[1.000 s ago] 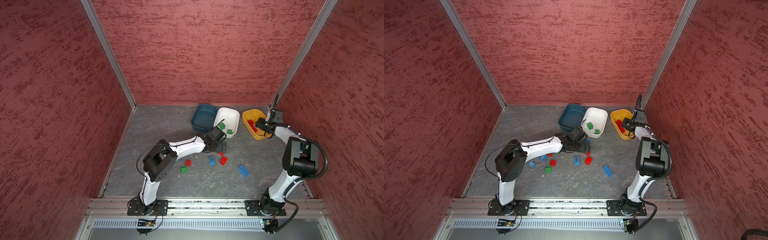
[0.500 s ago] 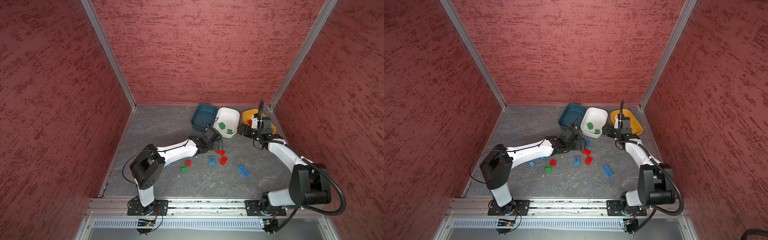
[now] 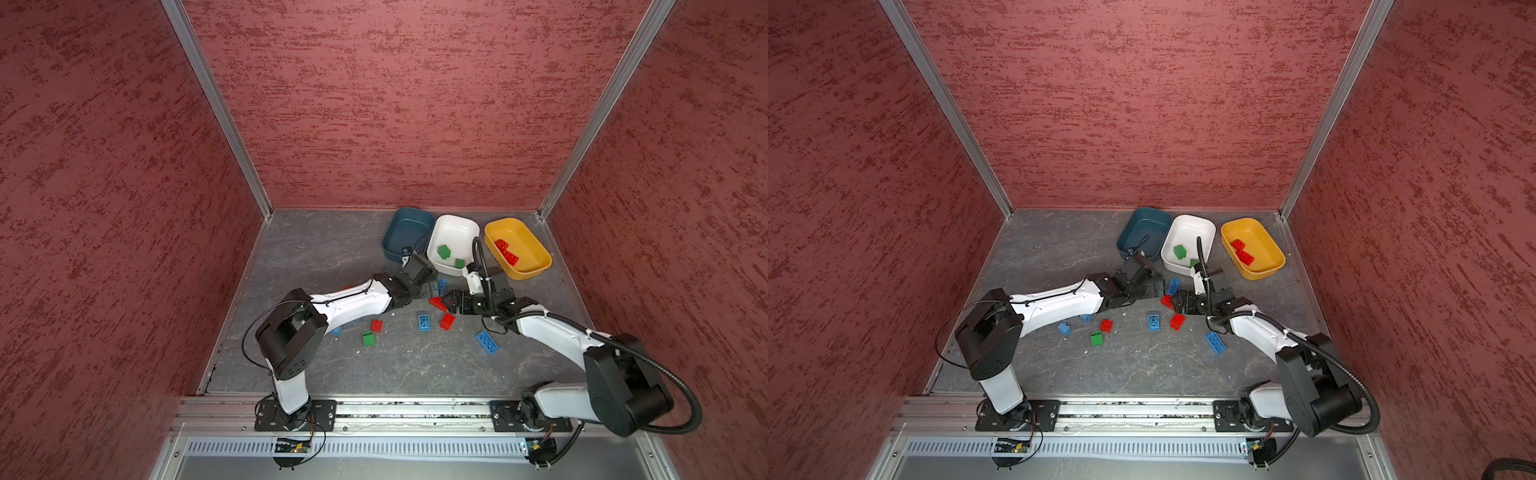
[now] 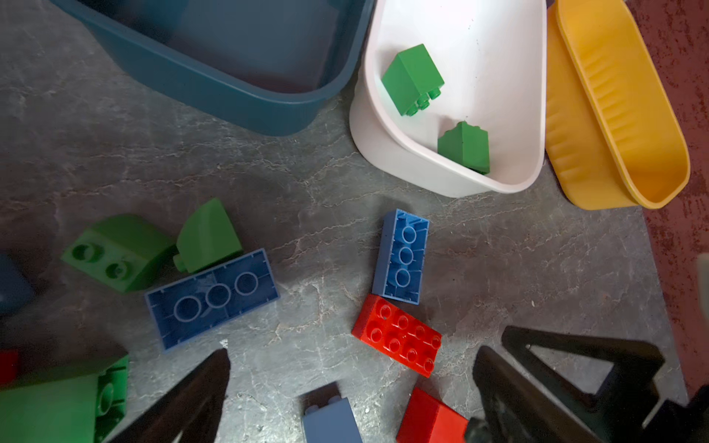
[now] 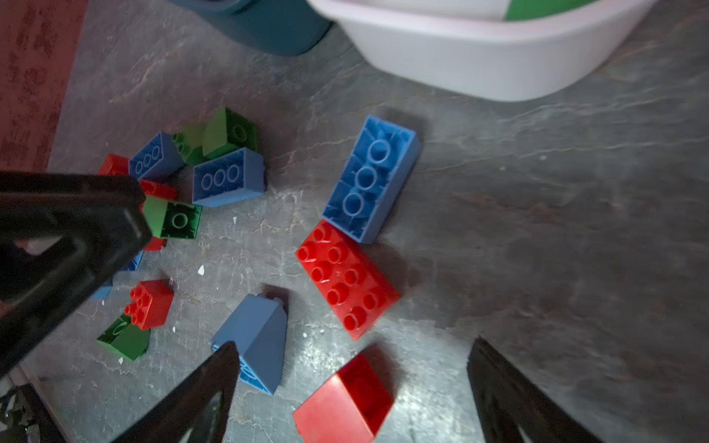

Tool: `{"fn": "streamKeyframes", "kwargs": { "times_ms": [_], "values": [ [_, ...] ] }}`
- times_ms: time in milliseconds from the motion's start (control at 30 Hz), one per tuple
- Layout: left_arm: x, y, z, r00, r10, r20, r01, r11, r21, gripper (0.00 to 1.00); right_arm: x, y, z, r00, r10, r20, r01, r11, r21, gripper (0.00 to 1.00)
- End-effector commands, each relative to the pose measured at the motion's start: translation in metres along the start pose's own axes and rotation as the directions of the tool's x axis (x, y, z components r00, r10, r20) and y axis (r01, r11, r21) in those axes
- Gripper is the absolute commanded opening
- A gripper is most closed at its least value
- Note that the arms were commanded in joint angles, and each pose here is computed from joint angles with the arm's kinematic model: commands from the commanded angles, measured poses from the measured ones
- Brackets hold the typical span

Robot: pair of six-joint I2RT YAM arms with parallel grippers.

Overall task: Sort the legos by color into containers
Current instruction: 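Grasp another red 2x4 brick with the right gripper while the left lowers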

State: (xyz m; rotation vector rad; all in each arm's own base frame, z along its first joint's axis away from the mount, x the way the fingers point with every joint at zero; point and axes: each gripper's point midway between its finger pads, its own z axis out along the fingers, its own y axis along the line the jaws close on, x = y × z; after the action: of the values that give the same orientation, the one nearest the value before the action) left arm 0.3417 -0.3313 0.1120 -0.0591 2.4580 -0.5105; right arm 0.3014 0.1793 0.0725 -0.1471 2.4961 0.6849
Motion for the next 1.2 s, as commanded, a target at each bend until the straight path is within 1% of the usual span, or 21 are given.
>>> {"fn": "streamKeyframes", "kwargs": {
  "times_ms": [0,100,233,367,533,667,900,1000,1167],
  "values": [
    [-0.003,0.006,-0.002,0.999,-0.050,0.003,0.050,0.999,0.002,0.99,-0.003,0.002,0.011,0.995,-0.103,-0.007,0.103,0.993,0.057,0.91],
    [-0.001,0.011,0.000,0.998,-0.068,-0.007,0.068,0.998,-0.006,0.99,0.002,0.001,0.026,0.986,-0.154,-0.056,0.160,0.980,0.121,0.87],
    [0.000,0.015,0.001,0.997,-0.078,-0.016,0.078,0.997,-0.011,0.99,0.003,0.002,0.041,0.969,-0.231,-0.090,0.245,0.950,0.195,0.84],
    [0.002,0.018,0.002,0.996,-0.086,-0.019,0.086,0.996,-0.020,0.99,0.006,-0.003,0.048,0.964,-0.240,-0.113,0.261,0.936,0.238,0.80],
    [0.005,0.023,0.001,0.995,-0.096,-0.022,0.095,0.995,-0.028,0.99,0.012,-0.008,0.054,0.964,-0.229,-0.136,0.257,0.934,0.249,0.71],
    [0.007,0.023,0.002,0.995,-0.095,-0.029,0.094,0.995,-0.027,0.99,0.012,-0.014,0.055,0.967,-0.213,-0.138,0.245,0.927,0.284,0.61],
    [0.011,0.025,0.003,0.995,-0.092,-0.045,0.091,0.995,-0.032,0.99,0.017,-0.007,0.056,0.963,-0.232,-0.134,0.258,0.939,0.229,0.44],
    [0.013,0.024,0.003,0.995,-0.089,-0.049,0.087,0.996,-0.031,0.99,0.019,-0.006,0.056,0.963,-0.230,-0.139,0.256,0.941,0.222,0.40],
    [0.013,0.023,0.004,0.995,-0.084,-0.054,0.082,0.996,-0.033,0.99,0.017,0.000,0.052,0.962,-0.249,-0.115,0.267,0.944,0.194,0.32]
  ]
}}
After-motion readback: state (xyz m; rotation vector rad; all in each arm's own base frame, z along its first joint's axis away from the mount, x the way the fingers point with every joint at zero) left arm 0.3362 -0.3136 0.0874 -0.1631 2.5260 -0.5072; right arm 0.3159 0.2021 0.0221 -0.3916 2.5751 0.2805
